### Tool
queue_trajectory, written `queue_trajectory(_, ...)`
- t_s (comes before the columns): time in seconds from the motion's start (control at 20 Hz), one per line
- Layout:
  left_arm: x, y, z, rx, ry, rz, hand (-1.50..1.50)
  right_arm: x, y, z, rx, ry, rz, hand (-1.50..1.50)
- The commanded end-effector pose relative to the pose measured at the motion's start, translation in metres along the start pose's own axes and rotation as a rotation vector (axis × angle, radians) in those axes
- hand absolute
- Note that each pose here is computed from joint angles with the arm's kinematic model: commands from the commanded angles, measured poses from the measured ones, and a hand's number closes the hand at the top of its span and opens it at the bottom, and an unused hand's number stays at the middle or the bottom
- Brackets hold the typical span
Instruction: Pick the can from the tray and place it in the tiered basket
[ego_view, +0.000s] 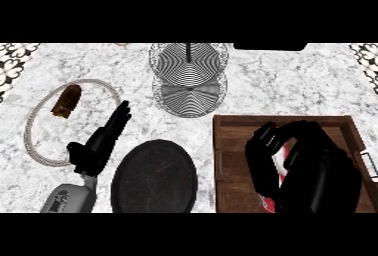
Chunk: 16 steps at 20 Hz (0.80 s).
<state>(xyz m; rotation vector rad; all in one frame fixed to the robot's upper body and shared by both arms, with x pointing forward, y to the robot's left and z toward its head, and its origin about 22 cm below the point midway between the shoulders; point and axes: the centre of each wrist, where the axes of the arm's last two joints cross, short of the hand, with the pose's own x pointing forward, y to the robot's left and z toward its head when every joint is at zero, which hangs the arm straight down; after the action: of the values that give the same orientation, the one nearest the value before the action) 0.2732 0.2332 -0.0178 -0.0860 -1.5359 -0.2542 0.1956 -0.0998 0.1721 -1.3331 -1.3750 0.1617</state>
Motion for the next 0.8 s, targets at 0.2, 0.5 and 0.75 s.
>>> queue_trajectory(0.2,0.001,-0.019,-0.006,-0.039,-0.004,0.008,0.0,0.049,0.004,-0.06,0.012,0.274,-0.024,1.5)
queue_trajectory(0.5,0.006,-0.02,-0.011,-0.063,-0.015,0.008,0.0,0.092,0.015,-0.111,0.07,0.299,-0.03,1.5)
queue_trajectory(0.75,0.008,-0.014,-0.014,-0.062,-0.029,0.003,0.0,0.122,0.036,-0.14,0.133,0.313,-0.016,1.5)
